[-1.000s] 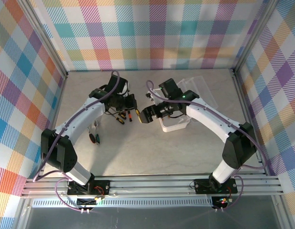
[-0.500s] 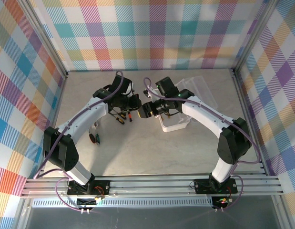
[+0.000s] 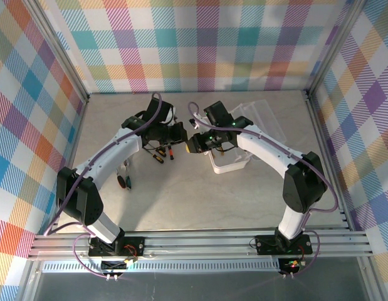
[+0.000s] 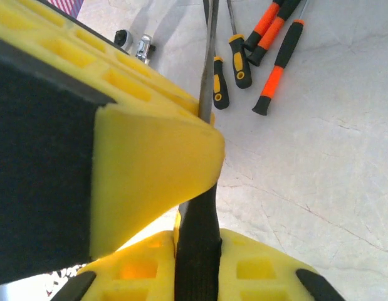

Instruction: Pack the tool kit

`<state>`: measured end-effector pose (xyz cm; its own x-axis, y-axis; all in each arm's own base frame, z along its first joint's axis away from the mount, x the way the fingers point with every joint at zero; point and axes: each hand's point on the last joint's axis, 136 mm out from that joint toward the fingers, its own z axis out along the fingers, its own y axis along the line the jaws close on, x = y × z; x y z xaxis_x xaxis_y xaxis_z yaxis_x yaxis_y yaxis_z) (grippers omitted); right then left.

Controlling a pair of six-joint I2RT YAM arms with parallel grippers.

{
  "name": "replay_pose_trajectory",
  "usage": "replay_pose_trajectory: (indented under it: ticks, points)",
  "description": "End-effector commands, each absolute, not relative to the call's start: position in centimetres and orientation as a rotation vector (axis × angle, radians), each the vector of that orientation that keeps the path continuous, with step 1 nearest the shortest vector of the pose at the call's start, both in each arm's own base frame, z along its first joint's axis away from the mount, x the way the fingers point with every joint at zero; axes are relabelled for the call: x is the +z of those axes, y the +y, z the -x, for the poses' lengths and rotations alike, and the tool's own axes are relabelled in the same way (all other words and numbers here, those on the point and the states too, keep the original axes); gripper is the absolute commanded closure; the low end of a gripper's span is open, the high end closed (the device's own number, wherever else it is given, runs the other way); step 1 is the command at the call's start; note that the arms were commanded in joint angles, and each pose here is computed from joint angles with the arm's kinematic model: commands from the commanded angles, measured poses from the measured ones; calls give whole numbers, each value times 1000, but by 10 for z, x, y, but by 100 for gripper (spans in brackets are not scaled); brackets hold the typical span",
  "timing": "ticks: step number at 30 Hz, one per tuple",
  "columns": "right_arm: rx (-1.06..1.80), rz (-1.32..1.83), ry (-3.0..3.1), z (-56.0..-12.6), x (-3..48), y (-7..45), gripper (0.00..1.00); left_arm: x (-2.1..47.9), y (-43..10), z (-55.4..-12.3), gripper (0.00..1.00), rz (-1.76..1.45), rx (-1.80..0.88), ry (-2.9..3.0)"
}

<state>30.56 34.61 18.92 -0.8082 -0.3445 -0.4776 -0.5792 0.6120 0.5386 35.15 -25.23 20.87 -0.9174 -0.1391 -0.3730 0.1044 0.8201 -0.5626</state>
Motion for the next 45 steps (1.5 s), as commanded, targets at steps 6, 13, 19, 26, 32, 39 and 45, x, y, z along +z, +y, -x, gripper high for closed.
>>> replay_pose_trajectory:
  ticks: [6,13,19,26,32,39,45]
  points:
    - [1008,796,2434,-306,214,351,100,222,-251,-347,75,-29,-807,2583]
    - [869,739,2486,-314,214,298,100,232,-199,-360,9,53,-581,2584]
    - [574,590,2559,-334,211,205,100,228,-142,-362,0,182,-494,2589]
    - [126,509,2661,-359,191,109,100,202,-115,-351,0,249,-431,2638]
    - [-53,517,2741,-381,171,76,100,188,-117,-346,0,260,-450,2661]
    - [-106,513,2765,-394,155,67,100,181,-121,-346,0,260,-478,2675]
    - [-116,500,2776,-398,150,62,100,177,-122,-348,0,260,-480,2684]
